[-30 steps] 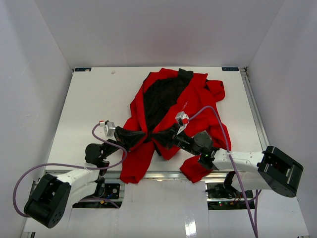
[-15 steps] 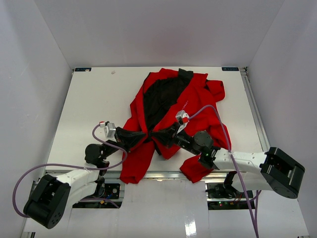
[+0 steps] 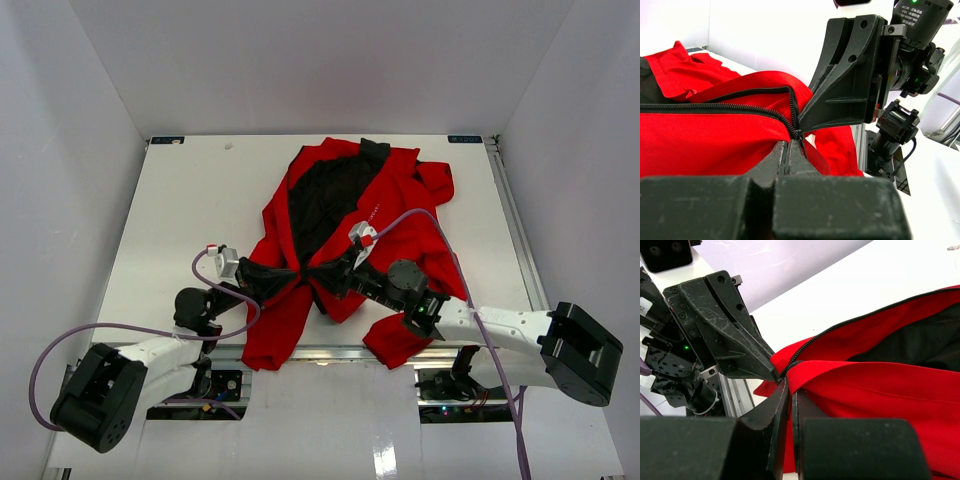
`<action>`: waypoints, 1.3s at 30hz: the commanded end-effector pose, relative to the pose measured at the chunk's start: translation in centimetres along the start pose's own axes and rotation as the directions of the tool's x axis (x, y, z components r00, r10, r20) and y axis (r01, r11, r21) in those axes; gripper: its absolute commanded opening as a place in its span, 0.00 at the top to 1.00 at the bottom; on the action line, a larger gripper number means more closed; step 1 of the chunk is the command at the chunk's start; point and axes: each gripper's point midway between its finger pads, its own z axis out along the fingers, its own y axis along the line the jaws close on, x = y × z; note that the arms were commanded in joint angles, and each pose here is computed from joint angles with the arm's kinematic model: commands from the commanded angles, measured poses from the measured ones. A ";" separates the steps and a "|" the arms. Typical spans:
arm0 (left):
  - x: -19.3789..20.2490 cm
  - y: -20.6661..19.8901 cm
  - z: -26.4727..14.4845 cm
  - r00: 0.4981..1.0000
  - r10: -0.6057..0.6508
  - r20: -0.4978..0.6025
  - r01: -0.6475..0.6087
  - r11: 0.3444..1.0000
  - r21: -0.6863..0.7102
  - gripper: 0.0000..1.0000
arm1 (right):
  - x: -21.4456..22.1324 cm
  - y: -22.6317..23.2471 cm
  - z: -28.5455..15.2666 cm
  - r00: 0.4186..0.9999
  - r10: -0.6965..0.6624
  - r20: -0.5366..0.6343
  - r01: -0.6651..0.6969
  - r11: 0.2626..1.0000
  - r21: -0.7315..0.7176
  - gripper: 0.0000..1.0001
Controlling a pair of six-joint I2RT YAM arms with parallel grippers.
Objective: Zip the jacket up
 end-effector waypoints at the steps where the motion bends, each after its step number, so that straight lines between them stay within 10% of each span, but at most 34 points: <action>1: 1.0 -2.5 -1.7 0.998 0.059 0.006 -0.059 0.994 0.090 1.00 | -5.8 0.4 0.3 0.986 -0.051 0.160 0.048 0.999 0.018 0.92; 39: 2.7 -3.7 -1.2 0.997 -0.019 -0.077 0.033 0.981 0.192 1.00 | -8.5 -0.9 1.1 0.982 -0.068 0.176 0.066 0.998 0.013 0.92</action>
